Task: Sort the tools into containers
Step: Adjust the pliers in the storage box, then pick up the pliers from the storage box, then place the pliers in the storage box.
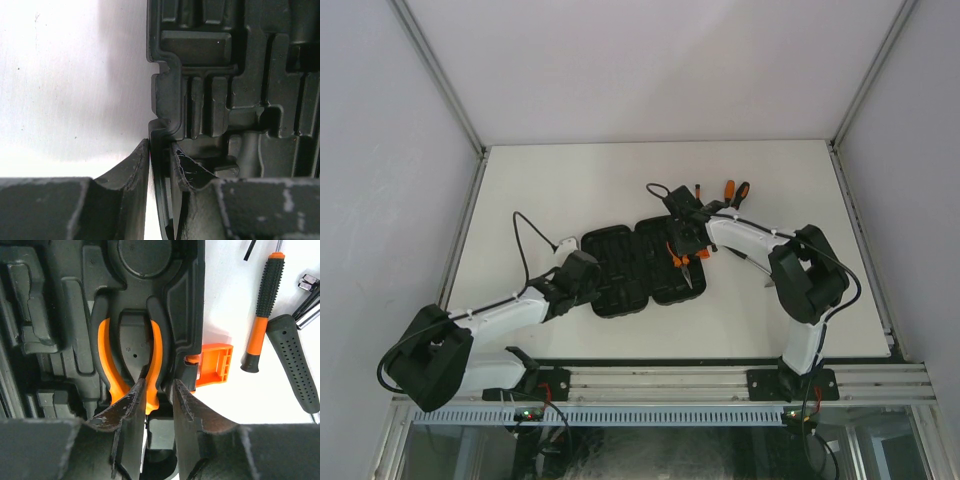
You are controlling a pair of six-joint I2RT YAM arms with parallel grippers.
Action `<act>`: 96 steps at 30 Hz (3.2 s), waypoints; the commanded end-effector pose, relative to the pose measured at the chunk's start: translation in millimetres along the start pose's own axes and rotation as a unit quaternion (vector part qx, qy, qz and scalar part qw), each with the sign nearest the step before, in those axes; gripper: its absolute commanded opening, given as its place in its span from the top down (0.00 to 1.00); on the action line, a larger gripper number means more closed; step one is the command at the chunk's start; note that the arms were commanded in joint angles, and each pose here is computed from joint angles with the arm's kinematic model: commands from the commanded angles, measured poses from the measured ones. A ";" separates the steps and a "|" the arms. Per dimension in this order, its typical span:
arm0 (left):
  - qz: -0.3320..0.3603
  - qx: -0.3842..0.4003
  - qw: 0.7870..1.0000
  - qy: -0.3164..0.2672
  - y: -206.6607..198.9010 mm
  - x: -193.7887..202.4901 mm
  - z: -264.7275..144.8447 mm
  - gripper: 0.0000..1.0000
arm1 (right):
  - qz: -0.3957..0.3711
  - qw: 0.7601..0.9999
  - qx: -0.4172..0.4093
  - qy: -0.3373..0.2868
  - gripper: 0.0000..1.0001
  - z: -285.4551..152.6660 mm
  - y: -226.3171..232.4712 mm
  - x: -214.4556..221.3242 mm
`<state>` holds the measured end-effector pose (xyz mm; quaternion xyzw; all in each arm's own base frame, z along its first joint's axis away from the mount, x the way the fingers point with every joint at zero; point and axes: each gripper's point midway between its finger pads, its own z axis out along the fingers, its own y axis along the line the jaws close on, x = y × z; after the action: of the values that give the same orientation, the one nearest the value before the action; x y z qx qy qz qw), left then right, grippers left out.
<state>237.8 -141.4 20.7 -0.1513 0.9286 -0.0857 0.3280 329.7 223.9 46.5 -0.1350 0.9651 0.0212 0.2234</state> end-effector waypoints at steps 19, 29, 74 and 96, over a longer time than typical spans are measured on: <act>0.000 0.009 1.000 -0.004 -4.1 -1.2 -1.6 0.74 | -0.002 0.997 -0.067 -0.046 0.51 -39.6 28.7 -27.6; 0.000 0.010 1.000 -0.002 -4.8 -0.9 -1.5 0.75 | -0.011 0.998 -0.059 -0.013 0.48 -17.3 27.4 -14.6; 0.000 0.005 1.000 0.000 -1.7 1.8 -0.2 0.75 | 0.004 0.999 -0.047 -0.003 0.80 -33.0 20.9 -15.6; 0.001 0.006 1.000 -0.001 -1.9 1.3 -0.6 0.75 | 0.006 0.998 -0.043 0.046 0.78 3.8 24.2 4.6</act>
<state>237.9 -141.7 20.9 -0.1511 0.9284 -0.0865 0.3282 314.1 238.5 39.4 -0.1464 0.9736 0.0471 0.1685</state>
